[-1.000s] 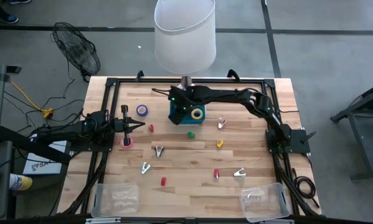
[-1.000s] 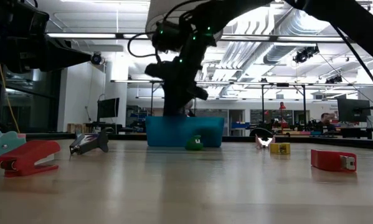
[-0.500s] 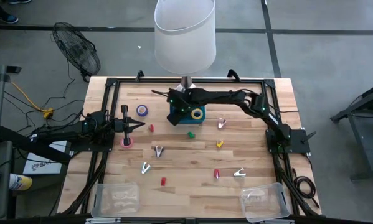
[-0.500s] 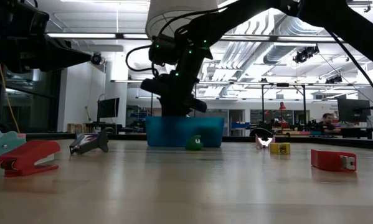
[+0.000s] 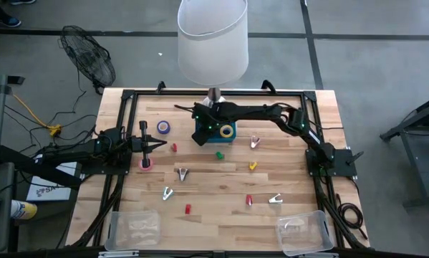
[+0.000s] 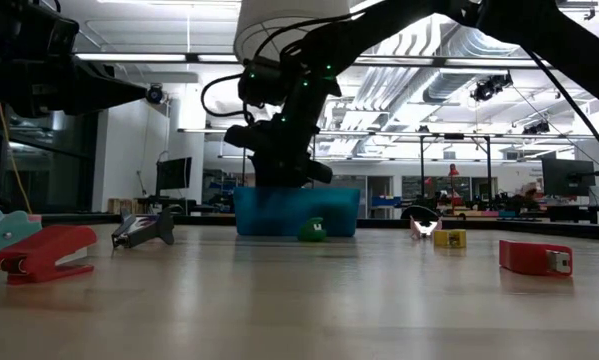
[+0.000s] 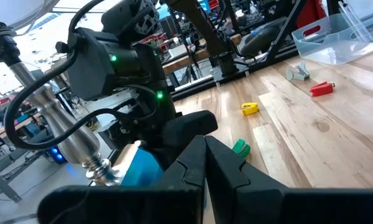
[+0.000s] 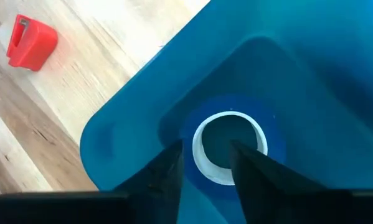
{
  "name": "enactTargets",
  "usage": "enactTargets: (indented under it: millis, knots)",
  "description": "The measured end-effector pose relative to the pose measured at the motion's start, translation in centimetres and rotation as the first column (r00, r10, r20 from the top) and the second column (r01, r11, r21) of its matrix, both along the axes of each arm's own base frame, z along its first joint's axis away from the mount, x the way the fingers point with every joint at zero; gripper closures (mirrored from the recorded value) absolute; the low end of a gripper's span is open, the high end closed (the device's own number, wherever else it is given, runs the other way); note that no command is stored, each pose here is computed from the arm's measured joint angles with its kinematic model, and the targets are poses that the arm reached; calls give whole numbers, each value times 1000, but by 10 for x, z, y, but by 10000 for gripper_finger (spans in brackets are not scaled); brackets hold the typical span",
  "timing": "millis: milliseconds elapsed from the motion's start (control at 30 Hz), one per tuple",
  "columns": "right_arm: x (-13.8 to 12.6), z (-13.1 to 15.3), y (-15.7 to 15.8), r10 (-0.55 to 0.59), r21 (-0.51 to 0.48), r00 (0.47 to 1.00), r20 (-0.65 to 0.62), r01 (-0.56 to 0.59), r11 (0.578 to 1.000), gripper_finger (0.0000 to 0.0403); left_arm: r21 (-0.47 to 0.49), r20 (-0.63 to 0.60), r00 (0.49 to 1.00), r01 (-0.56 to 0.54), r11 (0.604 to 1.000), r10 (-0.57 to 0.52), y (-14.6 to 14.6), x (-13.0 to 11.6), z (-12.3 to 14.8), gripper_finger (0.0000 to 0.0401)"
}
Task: Pick and place Stapler, Stapler remover, tape
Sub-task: Put the pink staple remover into the right transparent bin
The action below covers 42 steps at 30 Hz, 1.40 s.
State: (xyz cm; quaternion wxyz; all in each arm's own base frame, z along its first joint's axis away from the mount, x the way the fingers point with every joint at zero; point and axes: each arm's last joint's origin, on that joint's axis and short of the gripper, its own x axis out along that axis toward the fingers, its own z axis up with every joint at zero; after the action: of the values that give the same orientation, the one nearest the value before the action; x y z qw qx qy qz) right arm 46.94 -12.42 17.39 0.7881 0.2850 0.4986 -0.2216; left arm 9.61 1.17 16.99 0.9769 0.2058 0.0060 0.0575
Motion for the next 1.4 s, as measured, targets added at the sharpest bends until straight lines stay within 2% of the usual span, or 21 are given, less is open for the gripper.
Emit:
enactTargets:
  millis: [100,233,500,567,667,767,900,1033,1167,1267,1400]
  knots:
    - [-2,6,1,8,6,1000,4,-8,1000,265,0,0,1000,0,1000,0,0,0,0,400]
    - [-8,28,3,35,-6,999,28,-35,999,258,0,0,1000,0,1000,0,0,0,0,400]
    - [-30,50,9,53,-12,994,-94,-54,998,256,0,0,1000,0,1000,0,0,0,0,400]
    - [-35,53,12,18,-40,990,-139,-24,999,256,0,-1,1000,0,1000,0,0,0,0,400]
    - [-44,60,17,-115,-99,974,-194,98,990,256,0,0,1000,0,1000,0,0,0,0,400]
    - [-53,70,21,-230,-173,946,-228,193,966,256,0,0,1000,0,1000,0,0,0,0,400]
    - [-66,78,28,-321,-278,903,-285,243,929,256,0,-1,1000,0,1000,0,0,0,0,400]
    - [-78,87,34,-343,-355,875,-341,218,909,256,0,0,1000,-1,1000,1,0,0,0,400]
    - [-86,96,41,-358,-385,859,-366,210,899,256,0,-1,1000,-1,1000,1,0,0,0,400]
    - [-96,100,49,-346,-389,869,-355,199,899,257,0,-1,1000,-1,1000,1,0,0,0,400]
    - [-117,91,62,-298,-359,901,-316,177,916,256,0,-1,1000,-1,1000,1,0,0,0,400]
